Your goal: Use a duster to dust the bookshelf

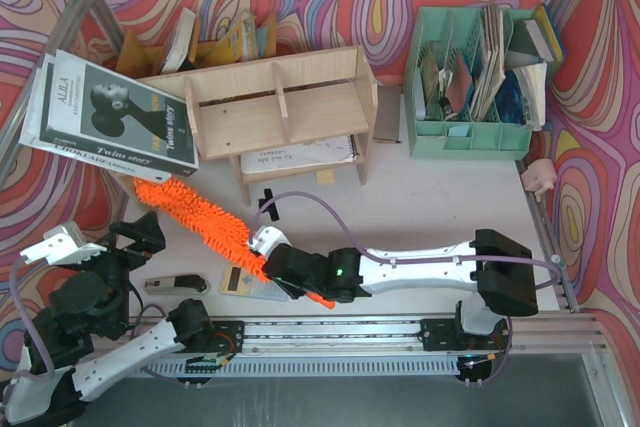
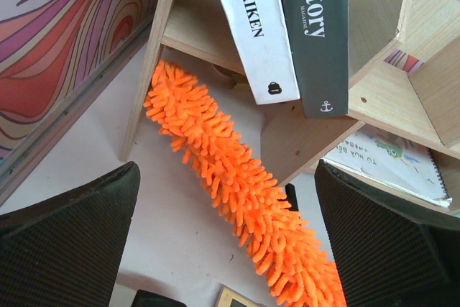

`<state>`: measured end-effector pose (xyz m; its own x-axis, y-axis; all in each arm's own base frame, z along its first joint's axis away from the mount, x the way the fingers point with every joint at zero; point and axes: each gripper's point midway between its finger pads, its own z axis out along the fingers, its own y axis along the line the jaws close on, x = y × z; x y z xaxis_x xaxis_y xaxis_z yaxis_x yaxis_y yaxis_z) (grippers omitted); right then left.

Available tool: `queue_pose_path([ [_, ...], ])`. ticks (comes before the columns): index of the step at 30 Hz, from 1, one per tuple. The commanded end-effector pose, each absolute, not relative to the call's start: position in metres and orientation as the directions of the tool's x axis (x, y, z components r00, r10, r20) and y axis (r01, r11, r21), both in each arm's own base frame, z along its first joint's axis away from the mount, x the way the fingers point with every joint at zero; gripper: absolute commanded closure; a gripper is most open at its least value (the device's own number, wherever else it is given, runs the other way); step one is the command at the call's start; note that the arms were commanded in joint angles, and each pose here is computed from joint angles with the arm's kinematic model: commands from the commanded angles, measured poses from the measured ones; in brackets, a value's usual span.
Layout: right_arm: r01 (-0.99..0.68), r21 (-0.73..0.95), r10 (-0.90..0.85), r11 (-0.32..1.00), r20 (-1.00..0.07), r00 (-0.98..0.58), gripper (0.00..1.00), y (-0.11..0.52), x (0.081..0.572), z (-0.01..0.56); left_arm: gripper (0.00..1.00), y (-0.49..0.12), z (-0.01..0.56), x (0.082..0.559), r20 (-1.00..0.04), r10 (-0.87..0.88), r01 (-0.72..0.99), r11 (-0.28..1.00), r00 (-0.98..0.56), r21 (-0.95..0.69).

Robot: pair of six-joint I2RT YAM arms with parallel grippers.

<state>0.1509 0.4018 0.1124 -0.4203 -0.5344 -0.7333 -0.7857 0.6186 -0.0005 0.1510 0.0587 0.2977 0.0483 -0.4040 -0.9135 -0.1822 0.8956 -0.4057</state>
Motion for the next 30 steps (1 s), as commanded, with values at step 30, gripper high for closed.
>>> queue_pose_path([
  [30,-0.775,-0.006,-0.554,0.632,-0.702,-0.448,1.00,0.391,0.145,0.080,0.01,0.061,0.298,0.151,-0.920,-0.388,-0.198,0.899,0.053,-0.390],
])
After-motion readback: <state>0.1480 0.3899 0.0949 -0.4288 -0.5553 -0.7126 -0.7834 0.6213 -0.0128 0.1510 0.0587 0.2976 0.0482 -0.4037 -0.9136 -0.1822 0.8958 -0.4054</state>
